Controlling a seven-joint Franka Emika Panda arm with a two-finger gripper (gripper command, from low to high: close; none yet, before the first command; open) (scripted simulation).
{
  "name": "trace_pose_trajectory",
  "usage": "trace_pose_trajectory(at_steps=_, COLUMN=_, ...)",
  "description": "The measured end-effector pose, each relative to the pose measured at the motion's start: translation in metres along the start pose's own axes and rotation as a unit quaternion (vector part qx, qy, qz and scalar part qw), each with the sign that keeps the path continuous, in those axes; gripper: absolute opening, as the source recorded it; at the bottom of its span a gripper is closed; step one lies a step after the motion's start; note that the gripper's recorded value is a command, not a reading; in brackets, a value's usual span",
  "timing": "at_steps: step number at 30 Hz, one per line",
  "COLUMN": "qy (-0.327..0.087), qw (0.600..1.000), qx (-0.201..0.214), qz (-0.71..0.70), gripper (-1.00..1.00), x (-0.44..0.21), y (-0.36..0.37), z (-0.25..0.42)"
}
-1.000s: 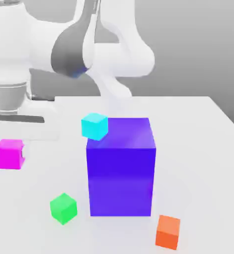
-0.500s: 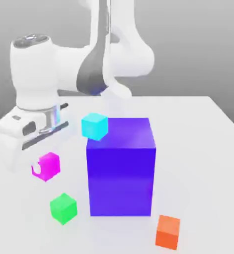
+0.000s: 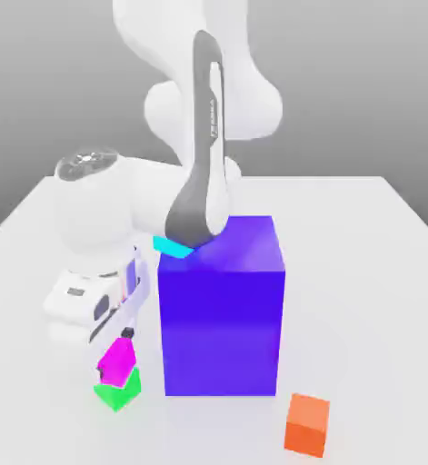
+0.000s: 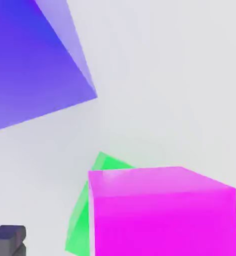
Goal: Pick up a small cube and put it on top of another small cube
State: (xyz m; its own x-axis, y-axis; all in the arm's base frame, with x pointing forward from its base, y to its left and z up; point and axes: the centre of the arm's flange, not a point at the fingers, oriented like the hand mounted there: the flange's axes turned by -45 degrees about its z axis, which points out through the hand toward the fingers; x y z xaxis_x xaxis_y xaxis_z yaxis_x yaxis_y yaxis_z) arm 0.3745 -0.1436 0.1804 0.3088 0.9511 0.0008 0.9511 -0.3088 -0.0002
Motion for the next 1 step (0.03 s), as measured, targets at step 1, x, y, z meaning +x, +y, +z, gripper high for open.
trace_pose_trajectory(at_steps=1, qy=0.0, qw=1.0, qx=-0.001, qz=0.0, gripper=1.0, x=0.0, y=0.0007, z=-0.0066)
